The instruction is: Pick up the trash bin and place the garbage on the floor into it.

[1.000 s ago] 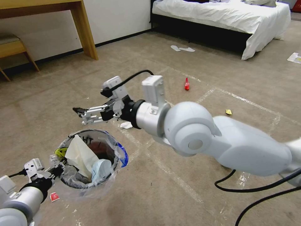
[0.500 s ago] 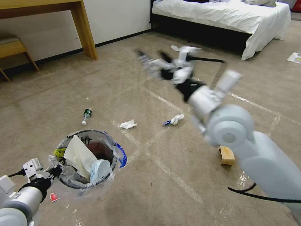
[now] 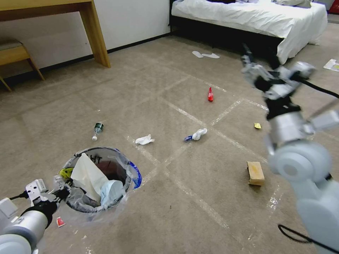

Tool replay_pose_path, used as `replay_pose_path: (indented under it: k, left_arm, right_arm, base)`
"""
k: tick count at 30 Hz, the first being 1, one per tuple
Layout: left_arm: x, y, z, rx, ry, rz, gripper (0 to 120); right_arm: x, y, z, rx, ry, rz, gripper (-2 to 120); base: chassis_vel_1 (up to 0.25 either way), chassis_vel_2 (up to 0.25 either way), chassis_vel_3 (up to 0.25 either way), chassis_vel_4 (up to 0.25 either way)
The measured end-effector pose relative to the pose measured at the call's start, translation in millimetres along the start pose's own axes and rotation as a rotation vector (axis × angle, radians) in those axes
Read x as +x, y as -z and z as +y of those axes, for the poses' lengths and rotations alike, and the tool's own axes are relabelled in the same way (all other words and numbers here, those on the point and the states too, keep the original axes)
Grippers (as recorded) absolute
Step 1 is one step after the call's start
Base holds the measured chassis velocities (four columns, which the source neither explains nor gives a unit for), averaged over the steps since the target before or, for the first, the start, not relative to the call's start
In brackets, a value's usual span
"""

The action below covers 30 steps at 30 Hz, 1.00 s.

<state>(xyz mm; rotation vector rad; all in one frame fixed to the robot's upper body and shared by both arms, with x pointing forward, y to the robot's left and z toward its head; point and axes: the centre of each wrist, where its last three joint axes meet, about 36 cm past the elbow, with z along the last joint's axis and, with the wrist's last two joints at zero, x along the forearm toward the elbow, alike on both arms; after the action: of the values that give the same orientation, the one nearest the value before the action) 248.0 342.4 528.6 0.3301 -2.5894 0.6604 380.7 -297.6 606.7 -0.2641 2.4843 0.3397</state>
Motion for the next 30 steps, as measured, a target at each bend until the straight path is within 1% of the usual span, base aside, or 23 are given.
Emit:
replay_pose_path:
  k: [2,3,4,7,8,9,10,12,14,17,19,20,21,23,24,26,27,28,29,30]
  left_arm:
    - [-0.4,-1.2,0.3,0.001,0.006,-0.004,1]
    - [-0.5,-1.5,0.3,0.0,0.007,-0.005,1]
    - [-0.5,-1.5,0.3,0.0,0.007,-0.005,1]
    - [-0.6,-2.4,0.6,0.005,0.006,-0.006,1]
    - [-0.6,-2.4,0.6,0.005,0.006,-0.006,1]
    - [-0.7,-3.0,0.8,0.009,0.006,-0.007,1]
    - [-0.7,-3.0,0.8,0.009,0.006,-0.007,1]
    - [-0.7,-3.7,0.9,0.014,0.007,-0.008,1]
    - [-0.7,-3.8,1.1,0.015,0.007,-0.009,1]
    - [-0.3,-3.9,1.7,0.019,0.01,-0.012,1]
    - [0.0,-4.6,2.0,0.022,0.014,-0.014,1]
    - [0.0,-4.6,2.0,0.022,0.014,-0.014,1]
    - [-0.1,-5.6,1.9,0.021,0.015,-0.014,1]
    - [-1.2,-7.8,2.6,0.02,0.016,-0.012,1]
    - [-1.2,-7.8,2.6,0.02,0.016,-0.012,1]
    - [-2.3,-9.0,3.1,0.024,0.017,-0.011,1]
    - [-2.3,-9.0,3.1,0.024,0.017,-0.011,1]
    - [-2.7,-9.5,3.4,0.026,0.017,-0.01,1]
    - [-2.7,-9.5,3.4,0.026,0.017,-0.01,1]
    - [-3.1,-10.0,4.0,0.026,0.017,-0.009,1]
  right_arm:
    - [13,1,-7,0.073,-0.023,-0.037,100]
    - [17,2,-10,0.095,-0.035,-0.047,100]
    - [17,2,-10,0.095,-0.035,-0.047,100]
    - [32,8,-24,0.166,-0.091,-0.071,100]
    - [32,8,-24,0.166,-0.091,-0.071,100]
    - [41,8,-30,0.186,-0.124,-0.073,100]
    - [41,8,-30,0.186,-0.124,-0.073,100]
    - [56,3,-39,0.207,-0.18,-0.064,100]
    - [61,0,-43,0.218,-0.202,-0.06,100]
    - [69,-7,-51,0.228,-0.242,-0.037,100]
    - [75,-15,-58,0.243,-0.3,0.008,100]
    - [75,-15,-58,0.243,-0.3,0.008,100]
    - [80,-23,-63,0.251,-0.335,0.047,100]
    - [90,-42,-71,0.254,-0.426,0.174,100]
    - [90,-42,-71,0.254,-0.426,0.174,100]
    - [100,-69,-78,0.223,-0.582,0.38,100]
    - [100,-69,-78,0.223,-0.582,0.38,100]
    - [102,-80,-81,0.198,-0.659,0.48,100]
    - [102,-80,-81,0.198,-0.659,0.48,100]
    - [103,-90,-86,0.177,-0.724,0.567,100]
  base:
    - [0.0,0.0,0.0,0.0]
    - [0.0,0.0,0.0,0.0]
    - [0.0,0.0,0.0,0.0]
    - [0.0,0.0,0.0,0.0]
    - [0.0,0.0,0.0,0.0]
    - [0.0,0.0,0.0,0.0]
    - [0.0,0.0,0.0,0.0]
    - [0.0,0.0,0.0,0.0]
    - [0.0,0.0,0.0,0.0]
    - [0.0,0.0,0.0,0.0]
    - [0.0,0.0,0.0,0.0]
    - [0.0,0.0,0.0,0.0]
    - [0.0,0.0,0.0,0.0]
    - [0.0,0.0,0.0,0.0]
    - [0.0,0.0,0.0,0.0]
    - [0.0,0.0,0.0,0.0]
    - [0.0,0.0,0.0,0.0]
    - [0.0,0.0,0.0,0.0]
    - [0.0,0.0,0.0,0.0]
    - [0.0,0.0,0.0,0.0]
